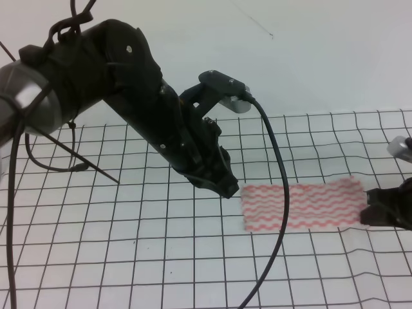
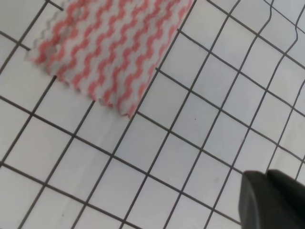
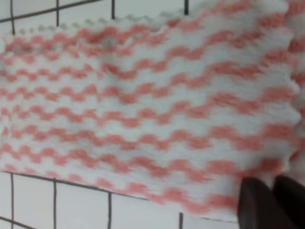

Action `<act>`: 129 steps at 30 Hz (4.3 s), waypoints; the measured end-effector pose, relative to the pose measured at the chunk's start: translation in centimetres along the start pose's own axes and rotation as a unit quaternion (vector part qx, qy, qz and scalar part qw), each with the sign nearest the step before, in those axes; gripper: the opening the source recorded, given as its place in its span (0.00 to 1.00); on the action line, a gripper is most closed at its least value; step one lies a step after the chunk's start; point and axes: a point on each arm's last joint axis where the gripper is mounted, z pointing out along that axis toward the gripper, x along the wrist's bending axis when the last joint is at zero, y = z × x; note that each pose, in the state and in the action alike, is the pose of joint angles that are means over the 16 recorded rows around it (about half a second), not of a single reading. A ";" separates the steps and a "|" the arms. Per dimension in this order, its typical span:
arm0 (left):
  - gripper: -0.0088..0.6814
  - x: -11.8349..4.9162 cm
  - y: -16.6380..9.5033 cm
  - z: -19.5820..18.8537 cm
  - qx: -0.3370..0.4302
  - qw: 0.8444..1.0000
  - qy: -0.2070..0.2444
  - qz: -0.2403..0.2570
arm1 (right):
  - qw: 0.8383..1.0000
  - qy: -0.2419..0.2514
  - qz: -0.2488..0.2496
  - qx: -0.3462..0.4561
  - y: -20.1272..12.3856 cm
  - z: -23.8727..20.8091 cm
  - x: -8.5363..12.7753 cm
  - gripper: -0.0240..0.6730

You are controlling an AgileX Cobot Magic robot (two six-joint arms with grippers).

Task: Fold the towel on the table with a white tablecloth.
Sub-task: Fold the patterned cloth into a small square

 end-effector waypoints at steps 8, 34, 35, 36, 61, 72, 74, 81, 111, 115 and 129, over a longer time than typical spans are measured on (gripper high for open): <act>0.01 0.0 0.0 0.0 -0.002 1.000 0.001 0.000 | 1.000 0.009 -0.024 0.005 0.1 0.0 0.2 0.07; 0.01 0.1 0.0 0.0 -0.001 1.000 0.004 0.002 | 0.986 0.081 -0.142 0.043 1.8 4.2 9.2 0.04; 0.01 0.1 0.0 0.0 -0.001 1.000 0.005 0.002 | 0.985 0.084 -0.145 0.045 1.8 4.4 9.5 0.04; 0.01 0.1 0.0 0.0 -0.001 1.000 0.005 0.002 | 0.984 0.086 -0.148 0.047 1.7 4.6 9.9 0.04; 0.01 0.3 0.0 0.0 0.001 1.000 0.016 0.008 | 0.972 0.121 -0.187 0.069 0.6 6.6 14.4 0.04; 0.01 0.3 0.0 0.0 0.001 1.000 0.016 0.009 | 0.968 0.133 -0.195 0.083 0.4 7.4 15.2 0.04; 0.01 0.3 0.0 0.0 0.001 1.000 0.016 0.009 | 0.967 0.135 -0.197 0.086 0.3 7.5 15.3 0.04; 0.01 0.3 0.0 0.0 0.001 1.000 0.016 0.009 | 0.965 0.137 -0.202 0.097 0.0 8.0 15.5 0.04; 0.01 1.9 0.8 1.2 -0.037 0.997 0.062 0.022 | 0.970 0.092 -0.224 0.009 3.8 2.5 14.2 0.22; 0.01 2.6 0.8 2.4 -0.039 0.997 0.061 0.017 | 0.973 0.074 -0.218 0.015 3.8 3.7 13.1 0.13; 0.01 4.1 0.8 6.5 -0.046 0.999 0.026 0.015 | 0.973 0.047 -0.224 0.007 4.0 5.0 12.1 0.04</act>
